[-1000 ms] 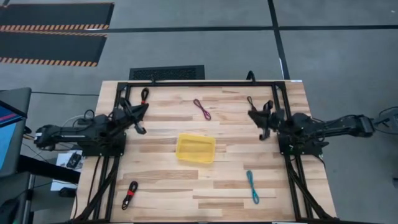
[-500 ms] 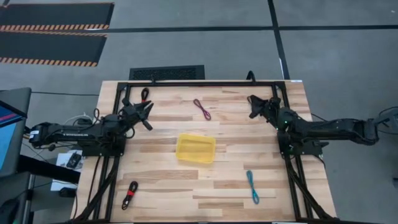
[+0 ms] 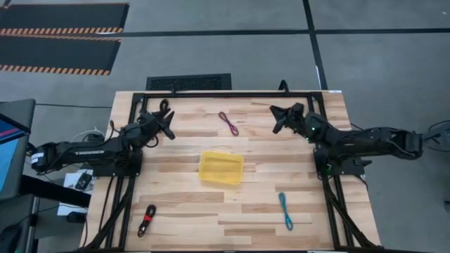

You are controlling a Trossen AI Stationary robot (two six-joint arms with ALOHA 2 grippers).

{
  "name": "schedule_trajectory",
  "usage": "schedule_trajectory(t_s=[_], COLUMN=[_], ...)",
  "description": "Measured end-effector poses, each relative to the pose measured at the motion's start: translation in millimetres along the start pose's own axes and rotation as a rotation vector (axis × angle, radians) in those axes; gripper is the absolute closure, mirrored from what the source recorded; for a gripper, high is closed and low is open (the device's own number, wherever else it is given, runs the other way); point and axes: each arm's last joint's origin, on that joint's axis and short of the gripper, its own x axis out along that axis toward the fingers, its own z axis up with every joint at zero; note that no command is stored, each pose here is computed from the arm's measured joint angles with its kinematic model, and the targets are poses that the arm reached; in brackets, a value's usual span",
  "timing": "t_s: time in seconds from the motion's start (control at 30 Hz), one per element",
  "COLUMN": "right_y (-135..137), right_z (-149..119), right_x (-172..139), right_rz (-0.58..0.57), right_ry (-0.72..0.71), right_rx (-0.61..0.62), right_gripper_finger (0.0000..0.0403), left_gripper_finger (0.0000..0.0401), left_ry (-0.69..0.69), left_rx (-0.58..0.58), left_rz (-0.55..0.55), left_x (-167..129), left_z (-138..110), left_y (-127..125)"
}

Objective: Pick and place USB-C Cables
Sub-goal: Put the top left black charger cable into the yellow bin

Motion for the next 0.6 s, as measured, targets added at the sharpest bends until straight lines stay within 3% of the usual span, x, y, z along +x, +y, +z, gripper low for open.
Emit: schedule_trajectory(t_s=[0.17,0.33,0.6], right_y=[15.9,18.5,36.5], right_z=[-1.4,-10.1,-9.9], right_x=[23.6,35.7,25.9], right_rz=[0.004,-0.027,0.052], right_ry=[0.063,0.128,0.156], right_rx=[-0.130,-0.160,-0.162], right_gripper_finger=[0.0336,0.0336,0.0326], left_gripper_finger=[0.0307,0.0307,0.0307], left_ry=[0.023,0.047,0.131], left_rx=[-0.059,-0.086,0.028], left_rz=[0.002,0.000,0.124], left_x=[2.8,3.3,15.6], left_z=[-3.8,-7.1,0.7], left_y=[-1.3,-2.6,-1.9])
